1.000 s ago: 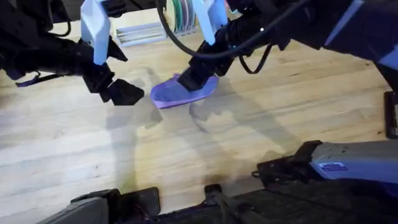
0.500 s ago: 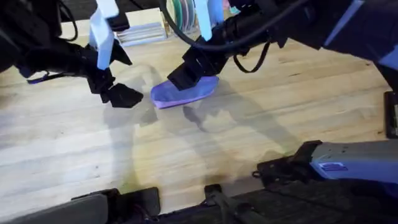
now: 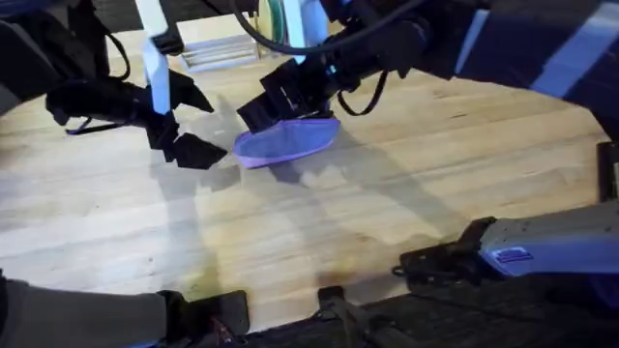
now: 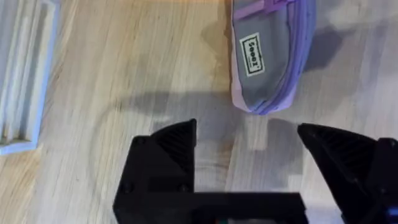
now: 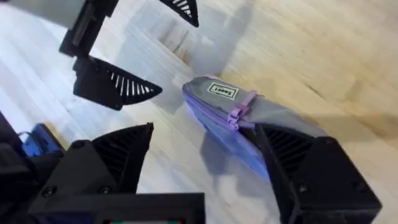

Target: Unzip the bag, pick up the pens from the table one at a time and place them inside, then zip the bag closed.

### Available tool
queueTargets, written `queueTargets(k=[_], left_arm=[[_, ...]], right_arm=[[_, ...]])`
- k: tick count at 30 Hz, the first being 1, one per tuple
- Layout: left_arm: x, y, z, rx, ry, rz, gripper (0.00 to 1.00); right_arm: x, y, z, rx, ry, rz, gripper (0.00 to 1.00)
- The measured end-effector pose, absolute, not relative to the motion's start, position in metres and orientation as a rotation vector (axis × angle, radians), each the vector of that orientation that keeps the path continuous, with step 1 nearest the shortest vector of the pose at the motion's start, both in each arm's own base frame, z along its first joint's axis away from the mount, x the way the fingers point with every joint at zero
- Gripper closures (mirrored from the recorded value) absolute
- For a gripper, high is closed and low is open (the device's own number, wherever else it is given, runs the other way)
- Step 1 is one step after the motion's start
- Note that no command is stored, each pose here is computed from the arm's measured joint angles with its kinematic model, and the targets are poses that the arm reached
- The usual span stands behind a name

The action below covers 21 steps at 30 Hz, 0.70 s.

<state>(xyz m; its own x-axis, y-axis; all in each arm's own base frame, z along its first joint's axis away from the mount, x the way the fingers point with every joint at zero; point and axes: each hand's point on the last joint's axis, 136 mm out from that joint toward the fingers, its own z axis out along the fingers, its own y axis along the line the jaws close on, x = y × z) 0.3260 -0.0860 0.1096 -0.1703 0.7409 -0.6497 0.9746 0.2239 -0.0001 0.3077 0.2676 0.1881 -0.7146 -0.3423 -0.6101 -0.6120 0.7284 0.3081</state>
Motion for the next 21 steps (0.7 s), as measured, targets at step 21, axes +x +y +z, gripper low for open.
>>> queueTargets(k=[21], left_arm=[[0.315, -0.092, 0.110, 1.685, 1.848, -0.615, 0.008]], right_arm=[[0.334, 0.286, 0.116, -0.595, 2.562, 0.698, 0.035]])
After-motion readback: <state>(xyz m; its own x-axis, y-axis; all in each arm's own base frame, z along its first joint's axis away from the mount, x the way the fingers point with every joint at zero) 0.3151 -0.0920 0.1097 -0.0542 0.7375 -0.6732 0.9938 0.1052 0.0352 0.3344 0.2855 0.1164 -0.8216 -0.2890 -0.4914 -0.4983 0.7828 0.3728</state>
